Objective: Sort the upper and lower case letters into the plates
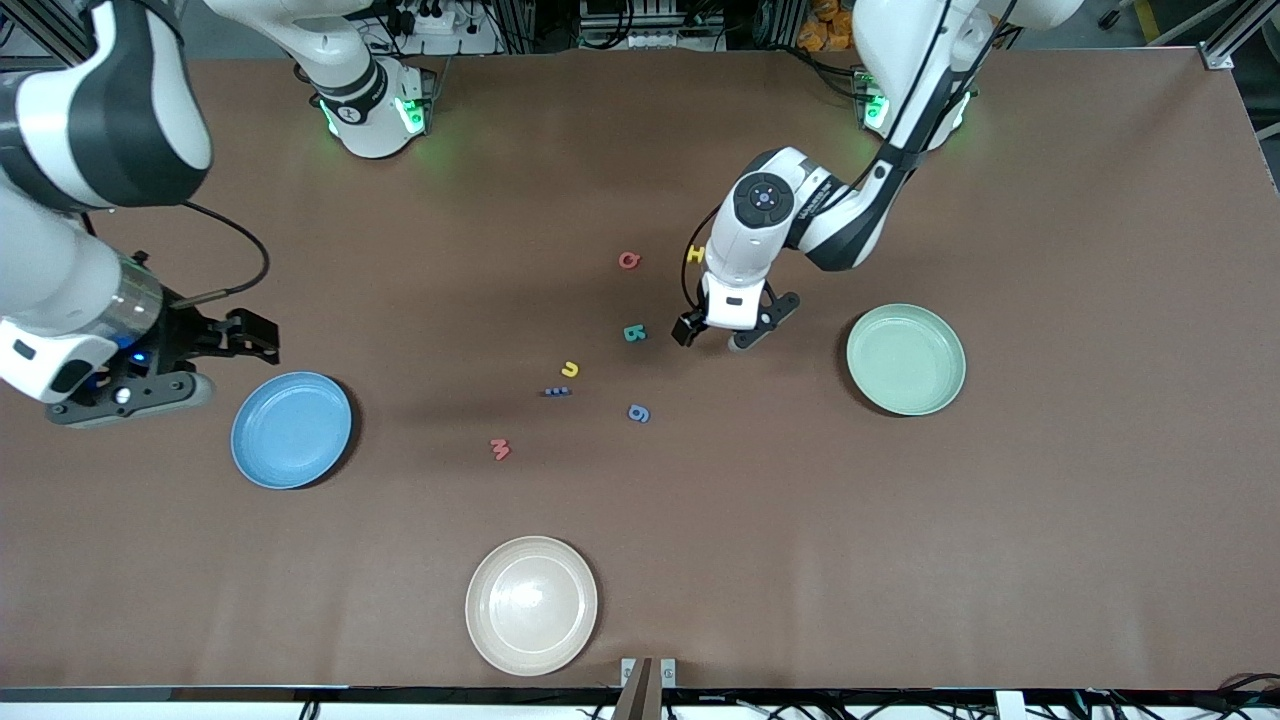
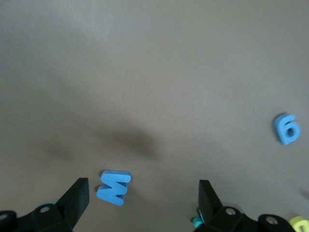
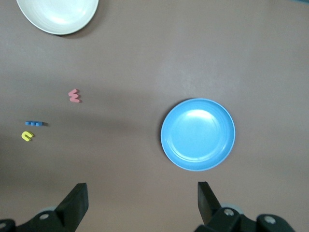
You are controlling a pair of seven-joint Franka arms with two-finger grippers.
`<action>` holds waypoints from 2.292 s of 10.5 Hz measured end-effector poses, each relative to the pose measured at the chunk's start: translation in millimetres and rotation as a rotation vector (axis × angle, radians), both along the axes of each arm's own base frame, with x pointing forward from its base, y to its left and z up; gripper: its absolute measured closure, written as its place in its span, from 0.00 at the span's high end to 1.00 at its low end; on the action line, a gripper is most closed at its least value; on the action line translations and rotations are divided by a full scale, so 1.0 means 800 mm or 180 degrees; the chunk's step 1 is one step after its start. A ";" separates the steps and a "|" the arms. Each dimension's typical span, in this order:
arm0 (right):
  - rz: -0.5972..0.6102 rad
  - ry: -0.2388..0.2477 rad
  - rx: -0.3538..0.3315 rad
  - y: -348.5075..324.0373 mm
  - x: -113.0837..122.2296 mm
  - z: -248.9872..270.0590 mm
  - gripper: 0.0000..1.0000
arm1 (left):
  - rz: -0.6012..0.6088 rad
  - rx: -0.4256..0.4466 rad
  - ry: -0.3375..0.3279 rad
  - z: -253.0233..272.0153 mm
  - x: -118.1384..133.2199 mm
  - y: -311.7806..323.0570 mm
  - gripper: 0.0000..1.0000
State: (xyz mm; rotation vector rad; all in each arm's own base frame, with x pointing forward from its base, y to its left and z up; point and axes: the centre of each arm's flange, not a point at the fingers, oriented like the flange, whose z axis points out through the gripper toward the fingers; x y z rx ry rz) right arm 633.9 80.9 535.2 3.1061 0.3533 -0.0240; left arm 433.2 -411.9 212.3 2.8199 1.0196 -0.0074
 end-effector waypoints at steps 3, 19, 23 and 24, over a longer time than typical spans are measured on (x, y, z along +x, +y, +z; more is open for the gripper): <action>-0.0109 -0.0005 -0.0002 -0.027 0.013 -0.019 1.00 | -0.0014 0.0053 0.0068 -0.036 -0.009 0.004 1.00; 0.0542 -0.0043 0.0251 0.142 0.075 -0.299 1.00 | -0.0088 0.0102 0.0059 -0.052 -0.020 -0.021 0.42; 0.0694 0.0009 0.0246 0.233 0.048 -0.402 1.00 | -0.0147 0.0254 0.0185 -0.048 -0.011 -0.021 0.37; 0.0693 0.0023 0.0243 0.240 0.044 -0.404 1.00 | -0.0165 0.0310 0.0229 -0.046 -0.005 -0.019 0.37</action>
